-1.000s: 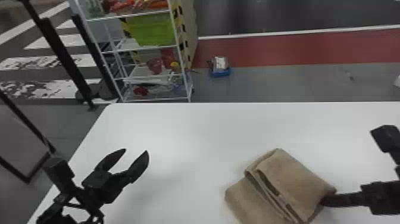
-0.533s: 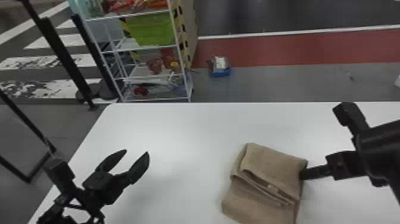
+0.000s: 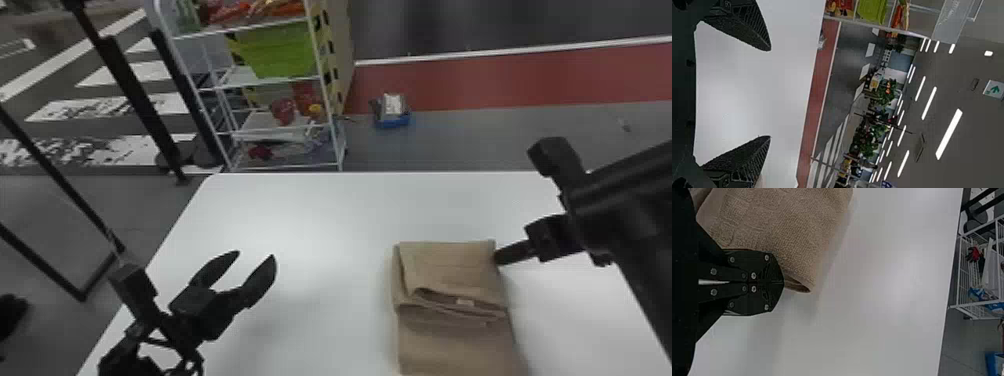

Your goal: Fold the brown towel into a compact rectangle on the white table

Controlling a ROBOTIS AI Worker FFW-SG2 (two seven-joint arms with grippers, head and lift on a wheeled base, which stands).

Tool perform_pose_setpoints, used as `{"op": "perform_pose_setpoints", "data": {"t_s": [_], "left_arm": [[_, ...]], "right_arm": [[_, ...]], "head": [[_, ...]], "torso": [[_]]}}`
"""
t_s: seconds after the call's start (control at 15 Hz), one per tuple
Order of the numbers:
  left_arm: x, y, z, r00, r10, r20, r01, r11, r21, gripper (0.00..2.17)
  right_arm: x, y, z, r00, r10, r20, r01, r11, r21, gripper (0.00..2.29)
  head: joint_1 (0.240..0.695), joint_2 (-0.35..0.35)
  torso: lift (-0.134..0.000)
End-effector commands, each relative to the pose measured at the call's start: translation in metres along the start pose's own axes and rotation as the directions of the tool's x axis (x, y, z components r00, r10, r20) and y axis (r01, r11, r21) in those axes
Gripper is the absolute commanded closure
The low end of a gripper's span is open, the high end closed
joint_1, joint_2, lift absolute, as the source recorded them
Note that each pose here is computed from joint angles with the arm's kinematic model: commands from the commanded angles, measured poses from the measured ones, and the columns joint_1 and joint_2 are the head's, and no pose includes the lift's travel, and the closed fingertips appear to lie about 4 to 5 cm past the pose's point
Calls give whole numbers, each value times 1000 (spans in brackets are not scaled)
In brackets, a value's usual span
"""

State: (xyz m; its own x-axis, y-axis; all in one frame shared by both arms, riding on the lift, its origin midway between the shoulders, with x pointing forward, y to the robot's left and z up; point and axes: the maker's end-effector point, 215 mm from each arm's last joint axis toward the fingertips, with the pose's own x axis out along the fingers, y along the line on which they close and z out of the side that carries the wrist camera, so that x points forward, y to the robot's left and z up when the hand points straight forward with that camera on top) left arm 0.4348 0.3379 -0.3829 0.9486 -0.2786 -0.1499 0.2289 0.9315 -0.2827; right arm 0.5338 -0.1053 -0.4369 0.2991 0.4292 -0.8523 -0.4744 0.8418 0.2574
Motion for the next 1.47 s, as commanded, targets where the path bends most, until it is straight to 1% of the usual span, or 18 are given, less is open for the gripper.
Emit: {"op": "perform_pose_setpoints", "data": {"t_s": [0.0, 0.13, 0.2, 0.27, 0.33, 0.4, 0.47, 0.53, 0.67, 0.73, 0.8, 0.87, 0.93, 1.0, 1.07, 1.2, 1.33, 1.4], "left_arm": [[0, 0, -1, 1000, 1, 0, -1, 1000, -1, 87], [0, -1, -1, 1000, -1, 0, 1, 1000, -1, 87], [0, -1, -1, 1000, -4, 0, 4, 1000, -1, 87], [0, -2, 0, 1000, -10, 1, 10, 1000, -2, 87], [0, -2, 0, 1000, -8, 0, 8, 1000, -1, 87], [1, -2, 0, 1000, -9, 2, 9, 1000, -1, 83], [2, -2, 0, 1000, -10, 2, 10, 1000, -2, 87], [3, -1, 1, 1000, -9, 3, 9, 1000, -1, 87], [4, -2, 1, 1000, -11, 4, 11, 1000, -1, 83], [5, -2, 3, 1000, -11, 6, 11, 1000, 0, 83], [6, -2, 3, 1000, -11, 5, 11, 1000, -1, 83], [7, -2, 3, 1000, -11, 7, 11, 1000, -1, 83], [7, -2, 4, 1000, -11, 7, 11, 1000, 1, 83], [7, -2, 4, 1000, -11, 7, 11, 1000, 1, 83], [7, -2, 4, 1000, -11, 7, 11, 1000, 1, 83], [6, -2, 2, 1000, -10, 3, 10, 1000, 0, 83], [5, -2, 1, 1000, -10, 2, 10, 1000, -1, 83], [5, -2, 1, 1000, -10, 2, 10, 1000, -1, 83]], "right_arm": [[3, 3, 14, 1000, 0, 11, 0, 999, -48, 2263], [3, 8, 13, 1000, -3, 7, 4, 998, -68, 2256], [0, 17, 13, 1000, 21, 23, -20, 997, -77, 2175], [-9, 33, 20, 996, 57, 70, -49, 992, -116, 2020], [-23, 54, 28, 986, 111, 123, -90, 982, -163, 1531], [-33, 70, 26, 977, 156, 145, -128, 974, -187, 829], [-45, 76, 13, 973, 174, 150, -145, 971, -189, 211], [-55, 83, 0, 971, 192, 142, -159, 963, -219, 76], [-74, 96, -24, 962, 250, 115, -207, 933, -293, 83], [-77, 90, -34, 970, 222, 96, -177, 923, -342, 97], [-76, 85, -39, 980, 185, 79, -142, 915, -377, 110], [-75, 84, -43, 985, 162, 64, -123, 906, -406, 113], [-76, 86, -37, 985, 160, 65, -112, 879, -463, 124], [-76, 88, -32, 986, 154, 67, -100, 857, -506, 127], [-74, 90, -23, 988, 141, 60, -83, 823, -561, 130], [-69, 99, -13, 991, 128, 28, -81, 765, -639, 147], [-63, 108, -17, 995, 104, -11, -83, 719, -690, 151], [-58, 114, -23, 994, 101, -30, -93, 705, -703, 154]], "head": [[695, 262], [695, 263], [695, 265], [695, 272], [695, 278], [695, 287], [695, 298], [695, 311], [695, 330], [695, 333], [695, 335], [695, 328], [695, 322], [695, 318], [695, 317], [695, 323], [695, 331], [695, 336]], "torso": [[-124], [-124], [-124], [-124], [-124], [-124], [-124], [-124], [-124], [-124], [-124], [-124], [-124], [-124], [-124], [-124], [-124], [-124]]}}
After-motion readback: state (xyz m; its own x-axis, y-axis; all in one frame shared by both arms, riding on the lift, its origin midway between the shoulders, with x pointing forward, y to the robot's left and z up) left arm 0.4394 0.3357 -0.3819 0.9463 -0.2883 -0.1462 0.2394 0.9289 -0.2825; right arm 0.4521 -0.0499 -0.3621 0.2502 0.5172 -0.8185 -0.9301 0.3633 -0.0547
